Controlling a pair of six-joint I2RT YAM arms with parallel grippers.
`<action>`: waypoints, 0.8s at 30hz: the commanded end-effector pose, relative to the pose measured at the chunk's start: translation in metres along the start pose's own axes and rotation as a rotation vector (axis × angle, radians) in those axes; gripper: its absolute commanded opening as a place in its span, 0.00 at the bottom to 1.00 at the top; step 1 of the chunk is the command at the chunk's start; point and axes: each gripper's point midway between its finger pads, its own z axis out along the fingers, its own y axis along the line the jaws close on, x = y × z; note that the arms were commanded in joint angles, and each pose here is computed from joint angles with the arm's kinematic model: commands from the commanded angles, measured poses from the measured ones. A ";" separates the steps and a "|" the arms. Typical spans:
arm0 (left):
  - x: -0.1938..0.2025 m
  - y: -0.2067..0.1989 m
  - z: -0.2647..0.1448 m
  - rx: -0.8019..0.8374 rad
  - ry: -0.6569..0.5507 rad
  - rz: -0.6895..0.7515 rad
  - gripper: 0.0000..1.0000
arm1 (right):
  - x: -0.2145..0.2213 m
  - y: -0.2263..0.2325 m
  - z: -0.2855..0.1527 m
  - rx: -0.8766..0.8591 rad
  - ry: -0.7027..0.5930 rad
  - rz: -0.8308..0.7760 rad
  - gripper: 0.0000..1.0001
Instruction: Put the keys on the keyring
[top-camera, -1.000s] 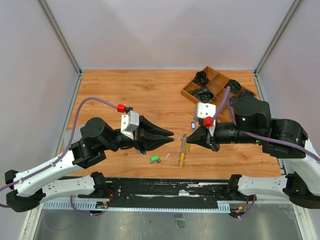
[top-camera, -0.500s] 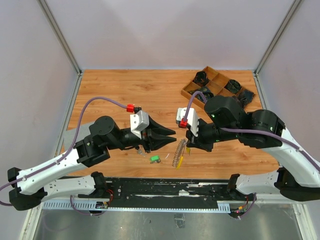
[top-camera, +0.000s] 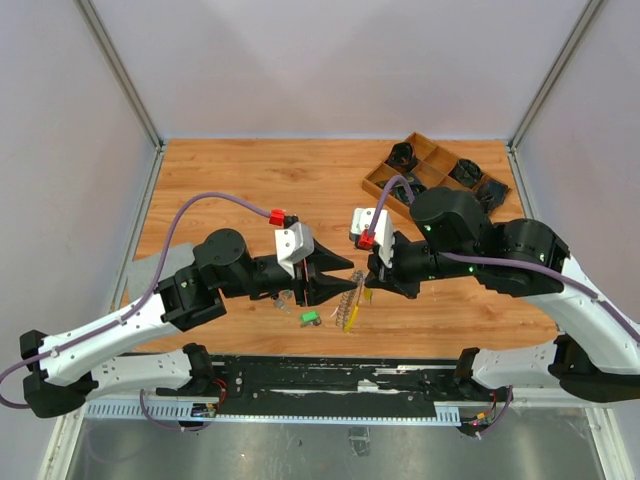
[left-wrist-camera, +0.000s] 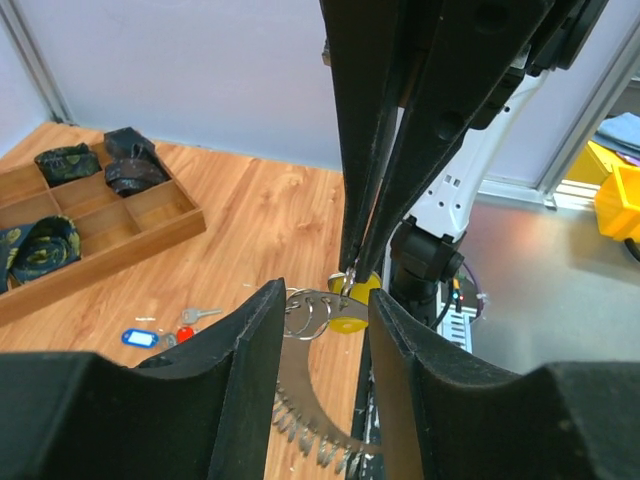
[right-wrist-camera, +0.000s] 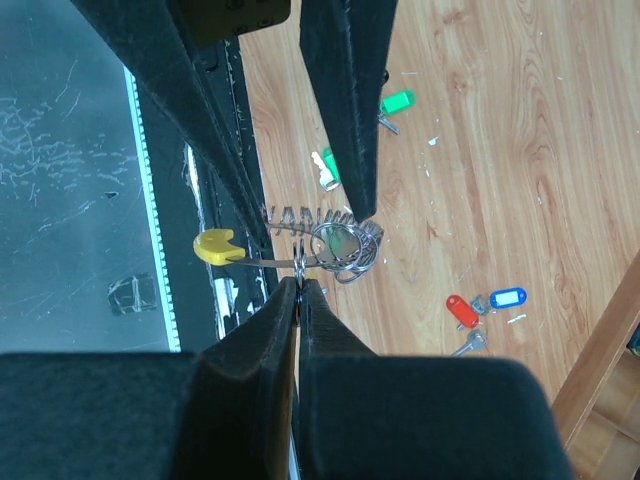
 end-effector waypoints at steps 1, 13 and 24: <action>-0.016 -0.002 0.000 0.006 -0.033 0.024 0.42 | -0.015 0.001 0.000 -0.004 -0.056 0.006 0.00; -0.016 -0.004 0.000 0.019 -0.023 0.031 0.24 | -0.021 0.004 0.004 -0.023 -0.069 0.015 0.01; -0.014 -0.006 0.001 0.030 -0.022 0.037 0.21 | -0.024 0.004 0.006 -0.023 -0.088 0.022 0.01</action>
